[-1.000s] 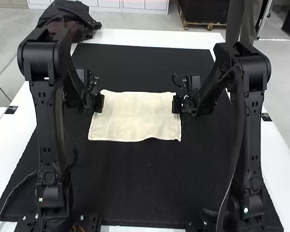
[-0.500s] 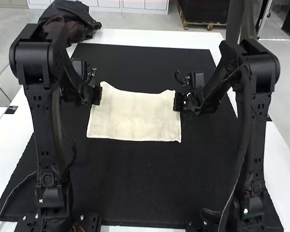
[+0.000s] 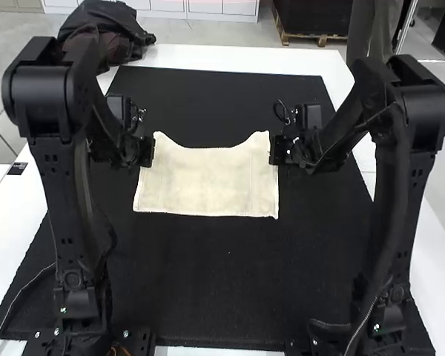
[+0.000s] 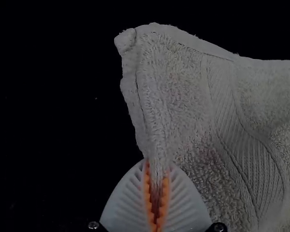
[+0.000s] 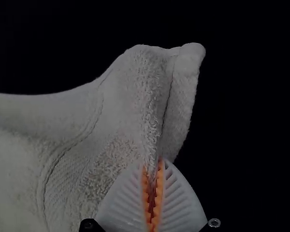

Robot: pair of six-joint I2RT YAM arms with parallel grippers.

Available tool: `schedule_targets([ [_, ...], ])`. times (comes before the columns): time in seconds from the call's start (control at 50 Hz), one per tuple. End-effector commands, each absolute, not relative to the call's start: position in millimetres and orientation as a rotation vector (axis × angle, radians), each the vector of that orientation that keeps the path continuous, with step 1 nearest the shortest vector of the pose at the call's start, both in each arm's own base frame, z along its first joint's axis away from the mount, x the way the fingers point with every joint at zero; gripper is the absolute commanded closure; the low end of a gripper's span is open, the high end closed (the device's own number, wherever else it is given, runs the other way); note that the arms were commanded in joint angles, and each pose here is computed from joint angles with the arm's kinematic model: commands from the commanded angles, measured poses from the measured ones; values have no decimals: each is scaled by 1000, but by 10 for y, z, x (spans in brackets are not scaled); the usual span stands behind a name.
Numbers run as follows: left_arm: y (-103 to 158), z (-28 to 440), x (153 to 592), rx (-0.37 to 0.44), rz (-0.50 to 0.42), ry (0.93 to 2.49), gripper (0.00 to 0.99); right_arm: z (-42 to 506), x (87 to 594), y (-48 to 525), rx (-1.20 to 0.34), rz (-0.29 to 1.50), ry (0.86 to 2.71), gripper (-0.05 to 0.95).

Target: Fold the towel.

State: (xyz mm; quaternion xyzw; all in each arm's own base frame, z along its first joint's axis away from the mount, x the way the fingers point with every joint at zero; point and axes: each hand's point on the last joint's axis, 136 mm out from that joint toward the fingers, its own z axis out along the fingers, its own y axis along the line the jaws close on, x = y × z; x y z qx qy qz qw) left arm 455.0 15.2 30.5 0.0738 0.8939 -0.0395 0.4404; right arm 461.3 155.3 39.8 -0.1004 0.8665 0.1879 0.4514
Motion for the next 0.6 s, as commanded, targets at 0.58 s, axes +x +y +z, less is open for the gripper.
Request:
schedule_targets([
  [0.58, 152, 661, 4157, 105, -119, 2157, 970, 628, 4175, 1438, -239, 513, 2142, 923],
])
